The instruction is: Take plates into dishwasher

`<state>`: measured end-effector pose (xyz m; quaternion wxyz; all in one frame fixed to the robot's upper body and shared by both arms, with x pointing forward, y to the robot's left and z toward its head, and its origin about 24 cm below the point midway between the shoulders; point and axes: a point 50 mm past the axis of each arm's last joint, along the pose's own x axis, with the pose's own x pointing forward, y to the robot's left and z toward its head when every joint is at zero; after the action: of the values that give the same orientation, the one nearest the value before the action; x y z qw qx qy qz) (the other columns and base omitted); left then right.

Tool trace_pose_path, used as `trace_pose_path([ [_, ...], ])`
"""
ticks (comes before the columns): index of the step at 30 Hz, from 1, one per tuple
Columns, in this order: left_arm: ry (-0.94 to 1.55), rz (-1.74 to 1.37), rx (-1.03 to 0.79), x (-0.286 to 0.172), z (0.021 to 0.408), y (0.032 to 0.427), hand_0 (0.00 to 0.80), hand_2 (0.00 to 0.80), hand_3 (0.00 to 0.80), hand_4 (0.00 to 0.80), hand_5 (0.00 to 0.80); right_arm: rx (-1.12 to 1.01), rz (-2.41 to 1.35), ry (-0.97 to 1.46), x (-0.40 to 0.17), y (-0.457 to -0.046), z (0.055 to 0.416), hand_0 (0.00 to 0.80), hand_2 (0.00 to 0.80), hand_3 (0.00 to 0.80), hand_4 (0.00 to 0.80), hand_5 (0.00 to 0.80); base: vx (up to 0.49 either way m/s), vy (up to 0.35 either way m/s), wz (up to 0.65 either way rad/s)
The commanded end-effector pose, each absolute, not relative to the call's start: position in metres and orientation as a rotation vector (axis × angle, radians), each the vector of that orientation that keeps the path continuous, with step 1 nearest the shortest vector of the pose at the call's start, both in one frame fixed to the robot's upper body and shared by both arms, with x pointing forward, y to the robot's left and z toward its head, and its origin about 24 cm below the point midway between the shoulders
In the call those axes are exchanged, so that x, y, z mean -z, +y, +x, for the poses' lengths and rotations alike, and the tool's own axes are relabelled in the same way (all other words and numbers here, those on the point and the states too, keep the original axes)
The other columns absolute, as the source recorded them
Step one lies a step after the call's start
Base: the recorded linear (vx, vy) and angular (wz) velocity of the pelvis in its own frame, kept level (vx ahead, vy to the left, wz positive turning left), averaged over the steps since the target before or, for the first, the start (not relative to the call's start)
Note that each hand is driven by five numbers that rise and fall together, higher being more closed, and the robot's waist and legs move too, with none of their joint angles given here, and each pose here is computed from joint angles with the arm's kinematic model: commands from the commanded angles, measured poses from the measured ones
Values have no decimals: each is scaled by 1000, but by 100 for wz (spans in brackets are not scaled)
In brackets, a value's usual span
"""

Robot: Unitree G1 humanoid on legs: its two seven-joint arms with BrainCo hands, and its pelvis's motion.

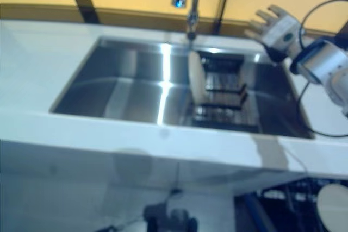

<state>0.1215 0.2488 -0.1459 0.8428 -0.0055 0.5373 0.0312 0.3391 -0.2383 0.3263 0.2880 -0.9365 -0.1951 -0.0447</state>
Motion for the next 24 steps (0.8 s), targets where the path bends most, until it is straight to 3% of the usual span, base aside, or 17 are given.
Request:
trace_pose_path([
  [1,1092,-1,-91,138,133,263,0,0,0,0,0,370,-2515,-604,-380,-229,330,0,0,0,0,0,-57,31,13],
  [24,1071,-16,-104,137,141,260,0,0,0,0,0,338,-2455,-738,-389,-186,329,0,0,0,0,0,4,1,1],
])
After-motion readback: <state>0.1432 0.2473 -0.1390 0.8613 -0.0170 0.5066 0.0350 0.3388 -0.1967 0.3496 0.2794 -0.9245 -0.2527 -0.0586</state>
